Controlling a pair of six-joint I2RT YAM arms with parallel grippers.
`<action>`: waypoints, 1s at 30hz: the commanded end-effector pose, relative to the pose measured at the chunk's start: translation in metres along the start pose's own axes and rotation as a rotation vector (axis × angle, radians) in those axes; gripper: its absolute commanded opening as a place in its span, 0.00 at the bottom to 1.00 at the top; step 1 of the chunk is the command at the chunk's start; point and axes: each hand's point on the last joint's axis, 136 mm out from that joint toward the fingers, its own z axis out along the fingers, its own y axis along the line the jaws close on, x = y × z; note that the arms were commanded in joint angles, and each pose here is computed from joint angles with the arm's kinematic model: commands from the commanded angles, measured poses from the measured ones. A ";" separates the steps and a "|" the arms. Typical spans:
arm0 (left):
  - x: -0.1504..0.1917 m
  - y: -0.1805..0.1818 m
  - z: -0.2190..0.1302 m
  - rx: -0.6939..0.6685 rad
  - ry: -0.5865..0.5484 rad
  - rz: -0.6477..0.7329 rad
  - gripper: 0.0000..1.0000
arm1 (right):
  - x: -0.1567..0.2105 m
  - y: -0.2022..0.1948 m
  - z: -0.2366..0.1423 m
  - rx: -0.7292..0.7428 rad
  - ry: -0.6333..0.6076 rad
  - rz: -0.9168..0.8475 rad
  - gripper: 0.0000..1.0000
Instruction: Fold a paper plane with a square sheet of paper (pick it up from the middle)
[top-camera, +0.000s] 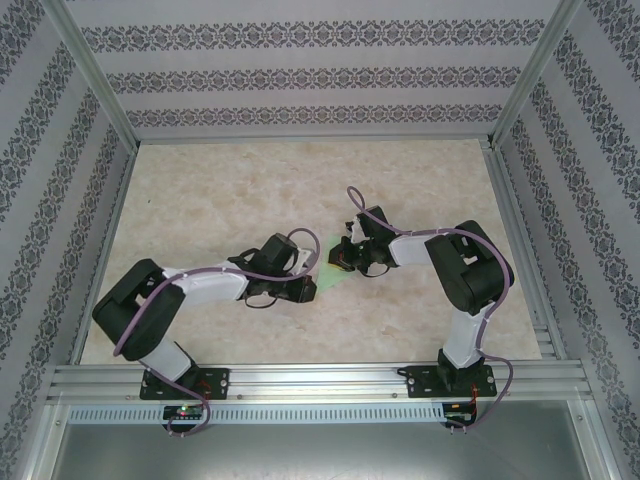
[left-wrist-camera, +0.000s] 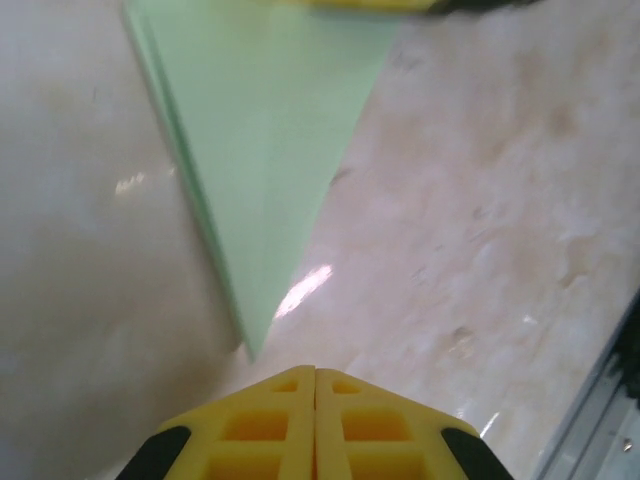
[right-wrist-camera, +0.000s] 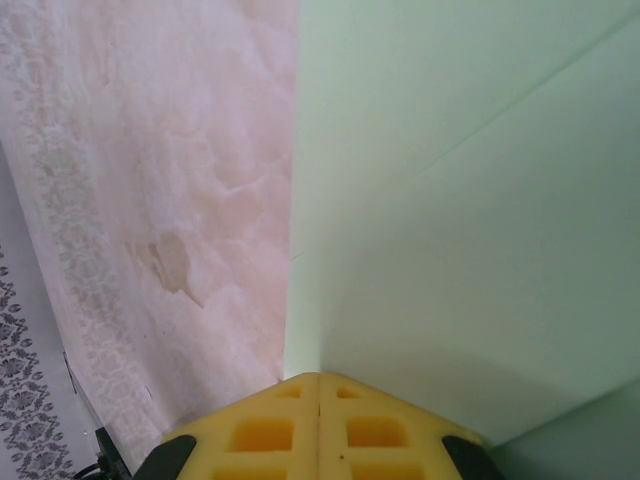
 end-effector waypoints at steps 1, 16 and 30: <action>-0.032 -0.015 -0.003 0.026 -0.135 0.027 0.08 | 0.028 -0.071 0.011 0.228 0.054 0.121 0.04; -0.015 0.024 0.035 -0.074 -0.055 -0.056 0.02 | 0.017 -0.042 0.006 0.151 0.025 0.057 0.04; 0.006 0.040 0.034 -0.137 0.003 -0.094 0.00 | 0.034 0.019 -0.007 -0.023 0.023 -0.089 0.06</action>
